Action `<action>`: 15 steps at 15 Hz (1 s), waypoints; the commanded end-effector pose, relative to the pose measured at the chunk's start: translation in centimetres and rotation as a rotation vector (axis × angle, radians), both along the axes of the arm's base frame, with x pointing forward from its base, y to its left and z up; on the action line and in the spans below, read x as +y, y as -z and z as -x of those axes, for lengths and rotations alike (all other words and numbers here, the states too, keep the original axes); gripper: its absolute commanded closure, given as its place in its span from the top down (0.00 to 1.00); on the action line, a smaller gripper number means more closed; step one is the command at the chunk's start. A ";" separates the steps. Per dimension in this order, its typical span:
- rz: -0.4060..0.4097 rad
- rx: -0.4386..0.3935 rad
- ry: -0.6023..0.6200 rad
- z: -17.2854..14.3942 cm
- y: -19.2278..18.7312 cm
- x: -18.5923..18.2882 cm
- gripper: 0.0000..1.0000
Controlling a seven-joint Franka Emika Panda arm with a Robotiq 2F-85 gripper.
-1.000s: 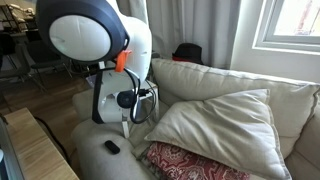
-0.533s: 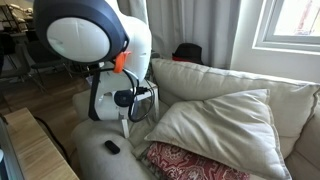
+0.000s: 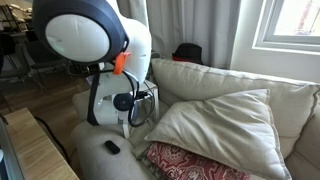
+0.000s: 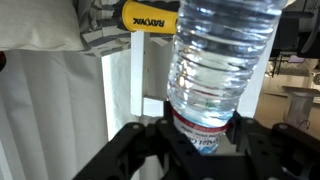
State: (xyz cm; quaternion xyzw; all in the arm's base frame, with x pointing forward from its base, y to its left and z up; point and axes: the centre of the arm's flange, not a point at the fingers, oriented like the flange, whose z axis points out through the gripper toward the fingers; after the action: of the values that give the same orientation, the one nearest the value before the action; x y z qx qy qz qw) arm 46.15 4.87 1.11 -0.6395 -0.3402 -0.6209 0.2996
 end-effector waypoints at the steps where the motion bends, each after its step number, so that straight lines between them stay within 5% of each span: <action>1: -0.022 -0.015 0.005 0.2 7.5 0.6 0.76; 3: -0.019 -0.007 0.002 0.3 7.6 0.5 0.83; 4: -0.018 -0.004 0.000 0.4 7.6 0.4 0.73; 5: -0.017 -0.002 0.002 0.5 7.7 0.3 0.52; 7: -0.014 0.001 0.004 0.6 7.9 0.1 0.44; 8: -0.014 0.000 0.005 0.6 7.9 0.1 0.47; 9: -0.014 -0.001 0.006 0.6 7.8 0.1 0.81; 13: -0.010 0.009 0.001 0.7 7.9 -0.2 0.99; 15: -0.004 0.027 -0.005 0.9 7.6 -0.8 1.00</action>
State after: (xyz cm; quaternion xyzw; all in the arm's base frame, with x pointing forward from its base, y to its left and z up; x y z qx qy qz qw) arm 45.55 4.43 0.46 -0.6466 -0.3427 -0.6124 0.2990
